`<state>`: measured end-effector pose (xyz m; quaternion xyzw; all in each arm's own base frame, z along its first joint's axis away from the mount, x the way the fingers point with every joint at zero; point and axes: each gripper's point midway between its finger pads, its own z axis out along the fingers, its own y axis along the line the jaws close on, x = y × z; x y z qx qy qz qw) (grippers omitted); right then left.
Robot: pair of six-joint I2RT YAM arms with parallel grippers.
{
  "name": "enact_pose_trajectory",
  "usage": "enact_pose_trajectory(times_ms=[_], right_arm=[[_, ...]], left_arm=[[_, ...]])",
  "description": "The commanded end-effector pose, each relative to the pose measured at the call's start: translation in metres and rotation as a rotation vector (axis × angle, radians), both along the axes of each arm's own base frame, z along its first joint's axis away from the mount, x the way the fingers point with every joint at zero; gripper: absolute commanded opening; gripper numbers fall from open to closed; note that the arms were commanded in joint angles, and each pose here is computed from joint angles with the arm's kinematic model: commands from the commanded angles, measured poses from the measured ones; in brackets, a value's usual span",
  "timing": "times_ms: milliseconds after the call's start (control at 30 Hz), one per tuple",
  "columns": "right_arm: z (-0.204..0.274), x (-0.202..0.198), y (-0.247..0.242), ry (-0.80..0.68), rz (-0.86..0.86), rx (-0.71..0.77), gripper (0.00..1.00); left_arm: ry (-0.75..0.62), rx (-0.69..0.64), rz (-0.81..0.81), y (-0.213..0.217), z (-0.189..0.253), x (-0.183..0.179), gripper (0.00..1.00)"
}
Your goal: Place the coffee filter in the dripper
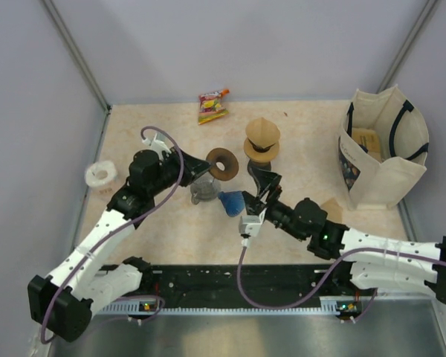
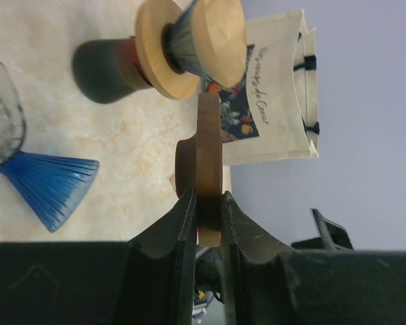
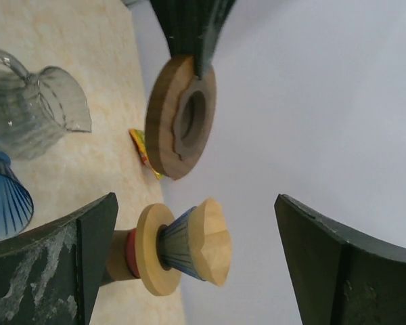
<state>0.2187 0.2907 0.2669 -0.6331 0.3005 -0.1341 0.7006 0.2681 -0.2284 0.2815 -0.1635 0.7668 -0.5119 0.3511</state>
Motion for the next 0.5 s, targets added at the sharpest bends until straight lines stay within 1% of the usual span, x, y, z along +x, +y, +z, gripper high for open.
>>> enact_pose_trajectory(times_ms=[0, 33, 100, 133, 167, 233, 333, 467], right_arm=[[0.039, -0.017, -0.007, 0.289, 0.048, 0.375, 0.99], [0.044, -0.016, -0.012, 0.376, 0.026, 0.477, 0.99], [0.051, -0.005, -0.031, 0.561, -0.094, 0.722, 0.99], [0.051, -0.001, -0.037, 0.624, -0.143, 0.794, 0.99], [0.047, 0.001, -0.044, 0.660, -0.191, 0.819, 0.99], [0.040, 0.001, -0.050, 0.717, -0.235, 0.840, 0.99], [0.036, 0.002, -0.067, 0.769, -0.298, 0.952, 0.99], [0.034, 0.000, -0.097, 0.792, -0.345, 1.125, 0.99]], left_arm=[[-0.084, 0.019, 0.107, 0.030, 0.006, 0.017, 0.00], [-0.075, 0.029, 0.122, 0.036, 0.000, 0.020, 0.00], [-0.069, 0.041, 0.151, 0.047, -0.010, 0.026, 0.00], [-0.076, 0.044, 0.167, 0.054, -0.013, 0.028, 0.00], [-0.066, 0.053, 0.186, 0.060, -0.023, 0.031, 0.00], [-0.086, 0.041, 0.203, 0.067, -0.024, 0.036, 0.00], [-0.088, 0.034, 0.197, 0.069, -0.028, 0.037, 0.00], [-0.065, 0.057, 0.232, 0.077, -0.042, 0.041, 0.00]])
